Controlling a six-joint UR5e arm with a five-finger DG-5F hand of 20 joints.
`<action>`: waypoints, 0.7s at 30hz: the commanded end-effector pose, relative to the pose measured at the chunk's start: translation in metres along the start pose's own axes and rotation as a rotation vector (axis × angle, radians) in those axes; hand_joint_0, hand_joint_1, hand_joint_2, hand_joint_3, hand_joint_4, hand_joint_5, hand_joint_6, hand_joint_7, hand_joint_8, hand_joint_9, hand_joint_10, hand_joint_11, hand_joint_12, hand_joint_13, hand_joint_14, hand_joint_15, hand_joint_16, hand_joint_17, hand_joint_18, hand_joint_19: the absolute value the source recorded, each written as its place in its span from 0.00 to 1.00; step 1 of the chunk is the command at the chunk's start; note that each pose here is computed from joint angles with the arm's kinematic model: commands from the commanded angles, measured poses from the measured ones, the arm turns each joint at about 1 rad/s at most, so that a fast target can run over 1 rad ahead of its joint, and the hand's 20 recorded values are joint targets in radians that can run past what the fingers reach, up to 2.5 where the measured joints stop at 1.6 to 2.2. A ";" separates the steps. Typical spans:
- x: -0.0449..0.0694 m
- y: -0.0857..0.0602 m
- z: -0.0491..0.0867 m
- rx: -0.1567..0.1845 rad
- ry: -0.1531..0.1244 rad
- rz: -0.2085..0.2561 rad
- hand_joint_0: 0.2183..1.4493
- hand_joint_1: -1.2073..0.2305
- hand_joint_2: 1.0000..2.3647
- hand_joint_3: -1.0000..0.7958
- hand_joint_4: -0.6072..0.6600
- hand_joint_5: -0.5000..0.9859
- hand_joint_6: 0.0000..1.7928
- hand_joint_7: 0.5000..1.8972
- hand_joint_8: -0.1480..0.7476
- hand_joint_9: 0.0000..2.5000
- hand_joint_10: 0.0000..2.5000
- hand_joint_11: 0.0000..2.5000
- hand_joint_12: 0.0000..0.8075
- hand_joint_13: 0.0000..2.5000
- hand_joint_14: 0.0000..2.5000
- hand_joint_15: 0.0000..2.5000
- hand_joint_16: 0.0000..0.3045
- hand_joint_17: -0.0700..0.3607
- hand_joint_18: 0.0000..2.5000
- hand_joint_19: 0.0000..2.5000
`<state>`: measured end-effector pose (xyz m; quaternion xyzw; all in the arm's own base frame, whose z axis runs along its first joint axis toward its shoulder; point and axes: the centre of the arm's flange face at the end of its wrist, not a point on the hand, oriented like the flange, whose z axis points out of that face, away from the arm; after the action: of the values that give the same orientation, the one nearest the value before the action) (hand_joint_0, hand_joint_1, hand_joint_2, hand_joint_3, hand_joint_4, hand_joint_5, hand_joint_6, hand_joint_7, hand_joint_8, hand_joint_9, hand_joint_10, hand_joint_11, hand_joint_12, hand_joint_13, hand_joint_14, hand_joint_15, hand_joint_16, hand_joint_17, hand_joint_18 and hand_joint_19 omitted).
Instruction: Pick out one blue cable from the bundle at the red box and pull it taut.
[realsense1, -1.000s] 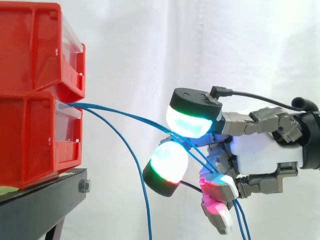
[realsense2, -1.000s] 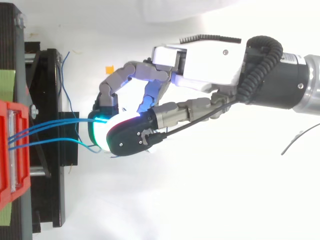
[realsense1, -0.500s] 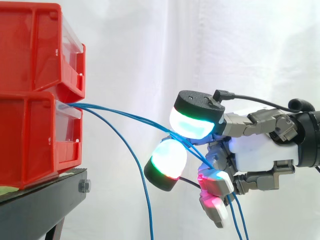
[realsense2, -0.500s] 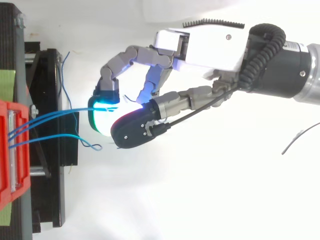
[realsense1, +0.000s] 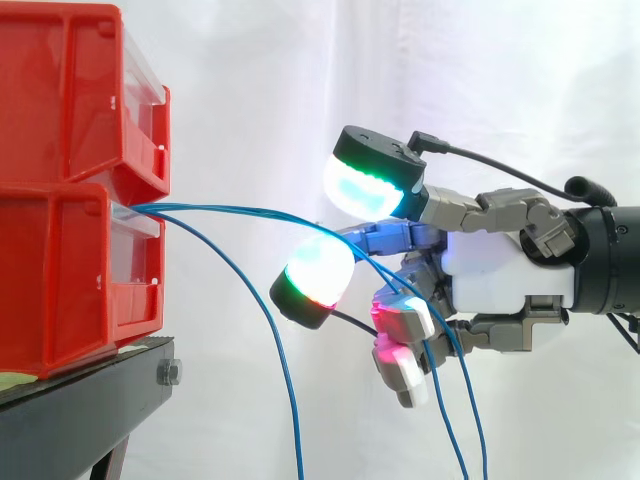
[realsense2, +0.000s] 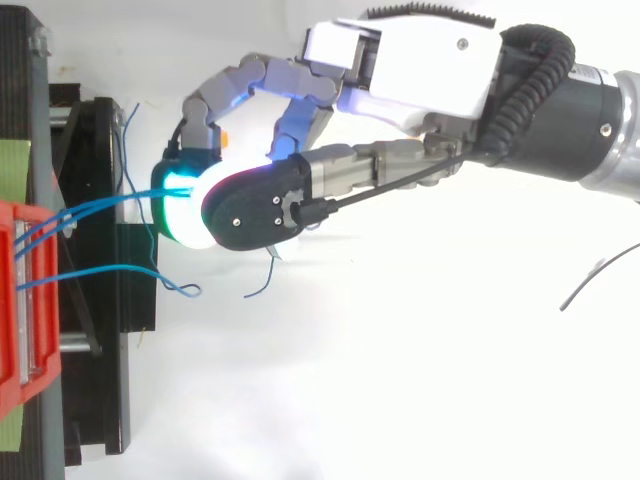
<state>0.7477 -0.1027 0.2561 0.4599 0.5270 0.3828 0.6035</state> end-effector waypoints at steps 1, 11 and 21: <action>-0.004 0.001 0.001 0.000 -0.035 0.002 0.29 0.50 0.01 0.33 0.54 0.24 0.48 0.29 0.47 0.51 0.01 0.35 0.47 0.46 0.01 0.28 0.18 0.44 0.38 0.31; -0.004 0.000 0.000 0.023 -0.090 0.004 0.29 0.45 0.01 0.38 0.53 0.23 0.48 0.33 0.47 0.50 0.01 0.35 0.47 0.46 0.01 0.28 0.17 0.44 0.38 0.31; -0.004 -0.001 -0.001 0.026 -0.094 0.005 0.30 0.37 0.02 0.45 0.55 0.22 0.51 0.30 0.47 0.48 0.01 0.36 0.47 0.45 0.01 0.28 0.18 0.44 0.38 0.30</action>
<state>0.7466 -0.1067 0.2557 0.4869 0.5017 0.3550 0.6206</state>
